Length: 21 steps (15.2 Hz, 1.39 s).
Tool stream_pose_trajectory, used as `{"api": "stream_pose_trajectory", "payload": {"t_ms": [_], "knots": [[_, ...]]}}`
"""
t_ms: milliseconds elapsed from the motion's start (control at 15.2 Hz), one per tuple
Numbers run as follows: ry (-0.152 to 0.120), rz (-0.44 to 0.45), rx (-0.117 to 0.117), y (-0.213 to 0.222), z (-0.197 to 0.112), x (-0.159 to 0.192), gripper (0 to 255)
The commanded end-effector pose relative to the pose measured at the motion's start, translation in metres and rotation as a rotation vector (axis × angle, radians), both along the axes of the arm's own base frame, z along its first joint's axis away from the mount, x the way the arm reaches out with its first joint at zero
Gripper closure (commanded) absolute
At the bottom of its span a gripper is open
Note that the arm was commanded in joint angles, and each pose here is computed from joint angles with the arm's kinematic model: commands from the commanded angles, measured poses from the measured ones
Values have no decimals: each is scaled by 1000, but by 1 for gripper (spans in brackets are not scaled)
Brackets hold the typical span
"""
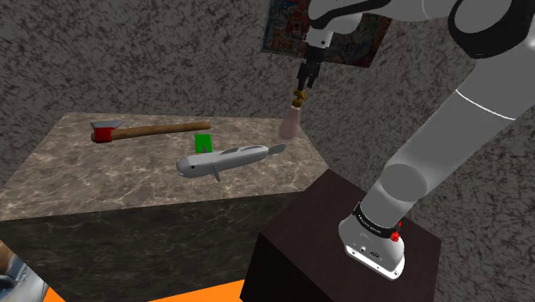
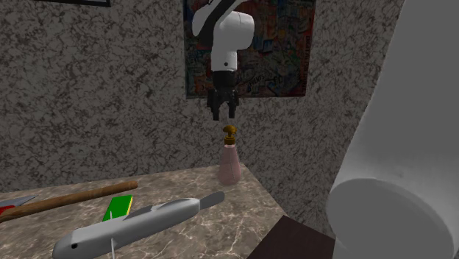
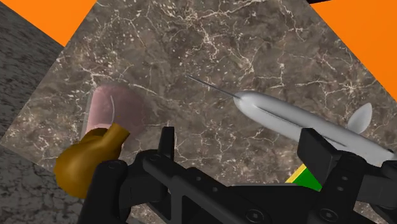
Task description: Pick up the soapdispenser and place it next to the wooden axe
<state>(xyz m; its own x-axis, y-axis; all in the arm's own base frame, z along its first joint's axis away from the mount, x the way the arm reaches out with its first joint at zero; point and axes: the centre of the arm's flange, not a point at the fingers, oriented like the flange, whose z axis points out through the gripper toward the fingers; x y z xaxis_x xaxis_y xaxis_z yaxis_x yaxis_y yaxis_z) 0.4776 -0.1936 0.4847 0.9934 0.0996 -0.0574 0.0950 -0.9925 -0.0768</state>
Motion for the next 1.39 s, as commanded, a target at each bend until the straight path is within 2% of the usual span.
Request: {"api": "stream_pose_trajectory", "payload": {"t_ms": [0, 660, 1122, 1320], "knots": [[4, -2, -4, -19, -8, 19, 0], [25, -18, -19, -119, -42, 96, 0], [25, -18, -19, -117, -78, 93, 0], [25, -18, -19, -116, -81, 92, 0]]}}
